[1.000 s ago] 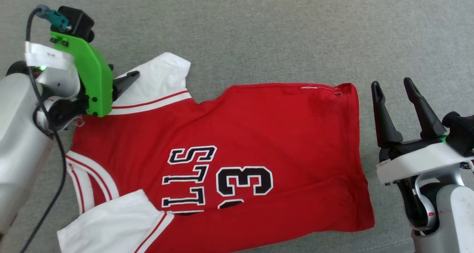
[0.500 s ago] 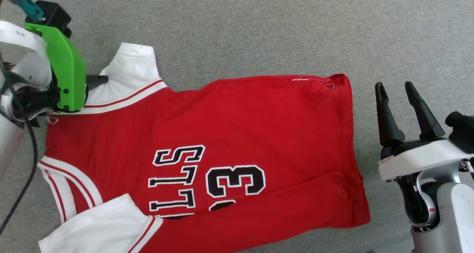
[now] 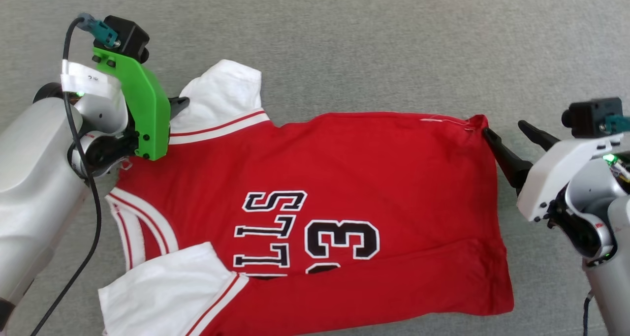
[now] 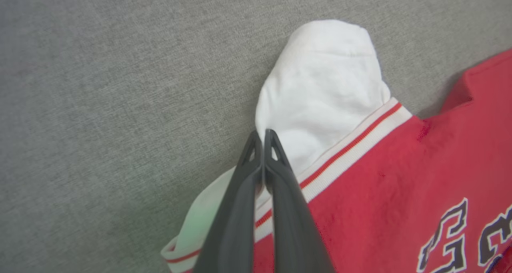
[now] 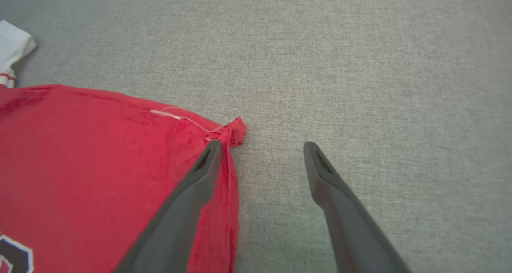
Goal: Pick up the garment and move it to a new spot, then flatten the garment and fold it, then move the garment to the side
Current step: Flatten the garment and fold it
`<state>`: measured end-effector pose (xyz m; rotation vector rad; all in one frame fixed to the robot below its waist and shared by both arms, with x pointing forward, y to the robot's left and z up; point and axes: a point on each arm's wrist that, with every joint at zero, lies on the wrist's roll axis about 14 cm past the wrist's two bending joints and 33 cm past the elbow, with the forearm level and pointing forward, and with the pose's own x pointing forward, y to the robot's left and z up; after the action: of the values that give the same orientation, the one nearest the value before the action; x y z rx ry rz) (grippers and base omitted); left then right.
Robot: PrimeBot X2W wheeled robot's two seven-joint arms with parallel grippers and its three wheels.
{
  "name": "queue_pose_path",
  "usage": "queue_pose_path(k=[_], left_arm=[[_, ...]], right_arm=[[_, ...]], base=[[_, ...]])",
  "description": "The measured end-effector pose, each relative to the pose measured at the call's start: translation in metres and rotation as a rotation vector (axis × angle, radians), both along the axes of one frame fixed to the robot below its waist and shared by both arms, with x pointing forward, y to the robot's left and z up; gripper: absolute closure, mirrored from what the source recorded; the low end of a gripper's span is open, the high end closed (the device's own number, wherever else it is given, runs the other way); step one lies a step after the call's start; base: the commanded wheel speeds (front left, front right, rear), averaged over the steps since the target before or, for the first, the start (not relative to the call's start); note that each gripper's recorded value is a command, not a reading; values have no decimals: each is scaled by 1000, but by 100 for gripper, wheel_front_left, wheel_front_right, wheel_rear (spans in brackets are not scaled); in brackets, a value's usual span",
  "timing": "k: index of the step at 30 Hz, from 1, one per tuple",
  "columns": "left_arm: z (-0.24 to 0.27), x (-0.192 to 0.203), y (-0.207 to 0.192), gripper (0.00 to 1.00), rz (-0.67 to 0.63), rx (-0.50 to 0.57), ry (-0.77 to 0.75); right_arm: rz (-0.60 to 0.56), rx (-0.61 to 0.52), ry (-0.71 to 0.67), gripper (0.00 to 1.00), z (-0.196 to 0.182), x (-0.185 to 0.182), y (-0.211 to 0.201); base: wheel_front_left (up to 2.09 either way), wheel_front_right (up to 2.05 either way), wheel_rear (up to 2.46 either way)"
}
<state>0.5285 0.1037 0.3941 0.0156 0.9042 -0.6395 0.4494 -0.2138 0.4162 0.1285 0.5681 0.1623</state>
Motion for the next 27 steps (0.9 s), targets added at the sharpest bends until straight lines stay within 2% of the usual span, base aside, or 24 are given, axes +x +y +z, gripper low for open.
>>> queue_pose_path(k=[6, 14, 15, 16, 18, 23, 27], left_arm=[[22, -6, 12, 100, 30, -19, -73], [26, -14, 21, 100, 48, -36, -109], [25, -15, 20, 100, 48, -40, -109], [25, -15, 19, 100, 48, -46, -112], [24, -17, 19, 100, 50, -52, -114], [25, -19, 19, 100, 58, -66, -126], [37, -20, 21, 100, 70, -88, -177]], right_arm=[[139, -38, 161, 0, -6, 7, 19], [229, -92, 478, 0, -49, -7, 24], [233, -97, 522, 5, -53, -9, 22], [237, -99, 543, 54, -54, -9, 22], [249, -94, 583, 100, -56, -9, 25], [254, -90, 574, 100, -50, -5, 26], [242, -66, 463, 100, -29, 9, 30]], base=[[0, 0, 0], [0, 0, 0], [0, 0, 0], [0, 0, 0], [0, 0, 0], [0, 0, 0], [0, 0, 0]])
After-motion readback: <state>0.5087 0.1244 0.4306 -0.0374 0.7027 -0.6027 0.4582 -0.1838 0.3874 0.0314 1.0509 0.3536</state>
